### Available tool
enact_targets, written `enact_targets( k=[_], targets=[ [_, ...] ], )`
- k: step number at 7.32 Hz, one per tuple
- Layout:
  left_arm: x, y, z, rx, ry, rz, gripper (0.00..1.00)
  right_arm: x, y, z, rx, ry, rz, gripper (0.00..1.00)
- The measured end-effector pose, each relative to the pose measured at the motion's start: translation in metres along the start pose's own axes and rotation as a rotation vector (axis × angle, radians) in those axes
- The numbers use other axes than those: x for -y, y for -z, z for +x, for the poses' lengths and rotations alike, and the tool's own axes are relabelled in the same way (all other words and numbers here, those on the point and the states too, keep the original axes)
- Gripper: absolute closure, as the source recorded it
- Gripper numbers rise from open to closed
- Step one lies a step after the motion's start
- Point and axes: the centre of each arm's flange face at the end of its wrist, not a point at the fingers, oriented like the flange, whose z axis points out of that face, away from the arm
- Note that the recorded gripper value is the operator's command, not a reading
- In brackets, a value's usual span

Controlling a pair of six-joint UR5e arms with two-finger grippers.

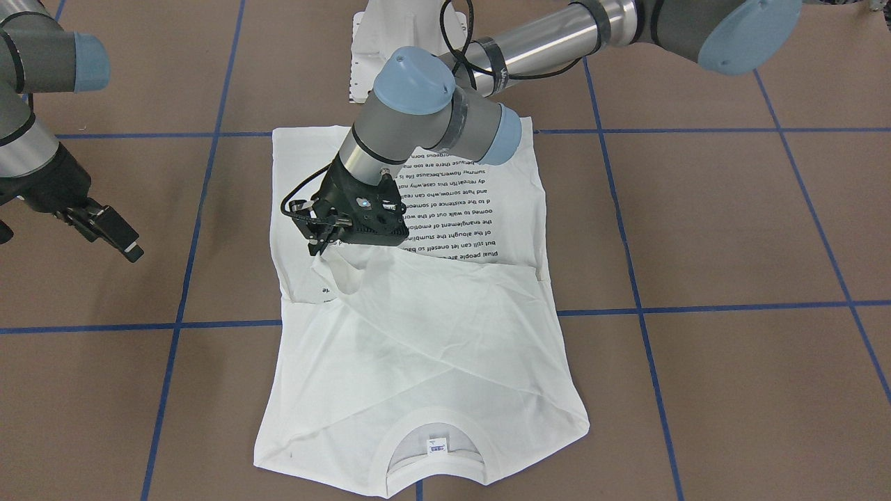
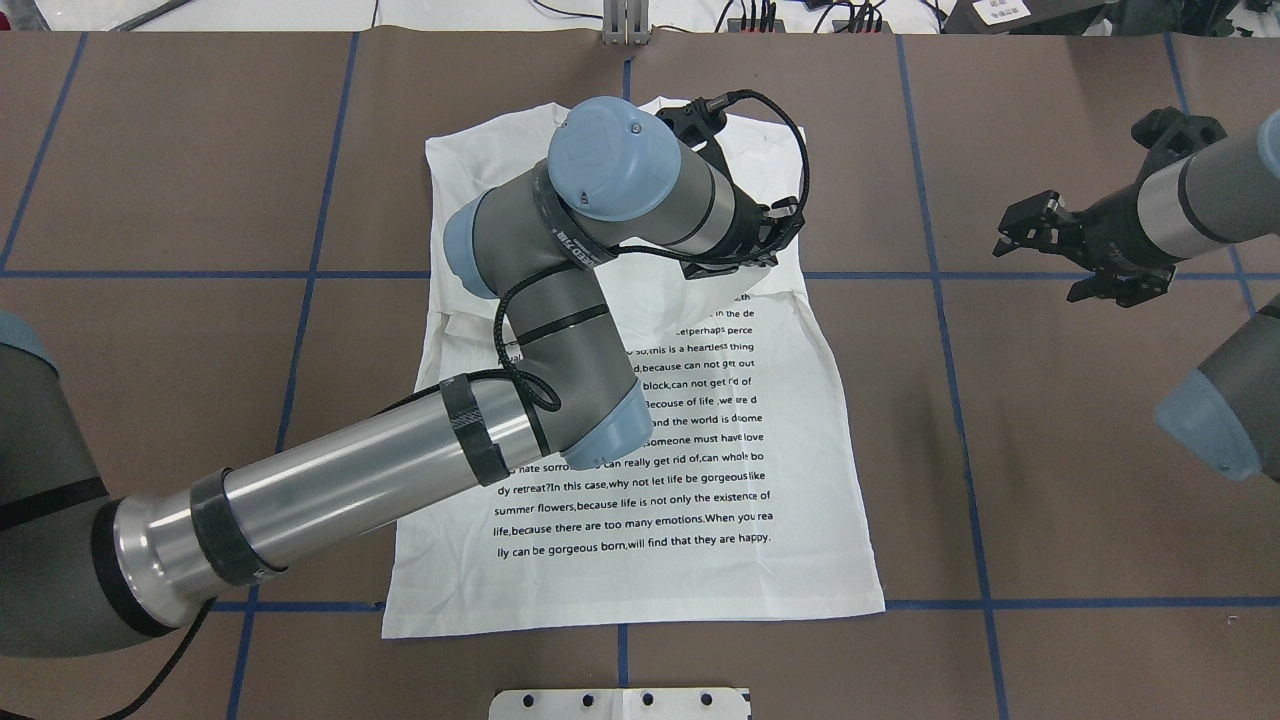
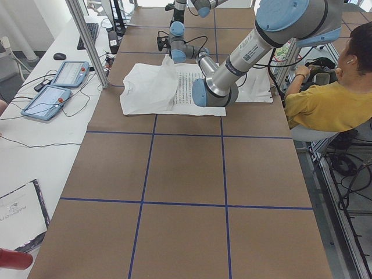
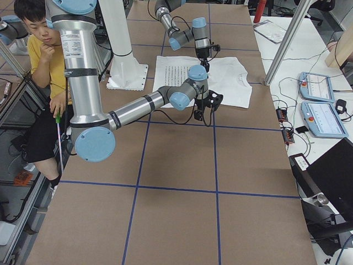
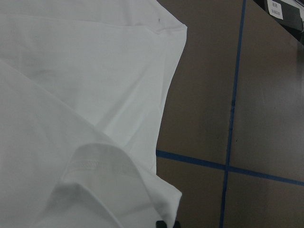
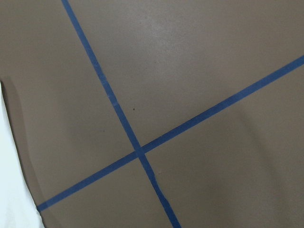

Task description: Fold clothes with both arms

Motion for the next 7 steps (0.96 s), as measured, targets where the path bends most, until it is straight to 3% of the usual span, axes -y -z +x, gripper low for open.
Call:
enact_targets(
  k=[1, 2, 7],
  targets=[
    [-0.008, -0.007, 0.01, 0.001, 0.014, 0.007, 0.41, 0.001, -0.002, 0.001, -0.005, 0.005, 0.001, 0.01],
    [-0.018, -0.013, 0.016, 0.0, 0.025, 0.013, 0.23, 0.002, -0.004, 0.002, -0.008, 0.014, 0.001, 0.0],
    [-0.045, -0.01, 0.047, -0.033, 0.024, 0.033, 0.23, 0.0, -0.001, 0.0, -0.001, 0.014, -0.001, 0.0]
  ],
)
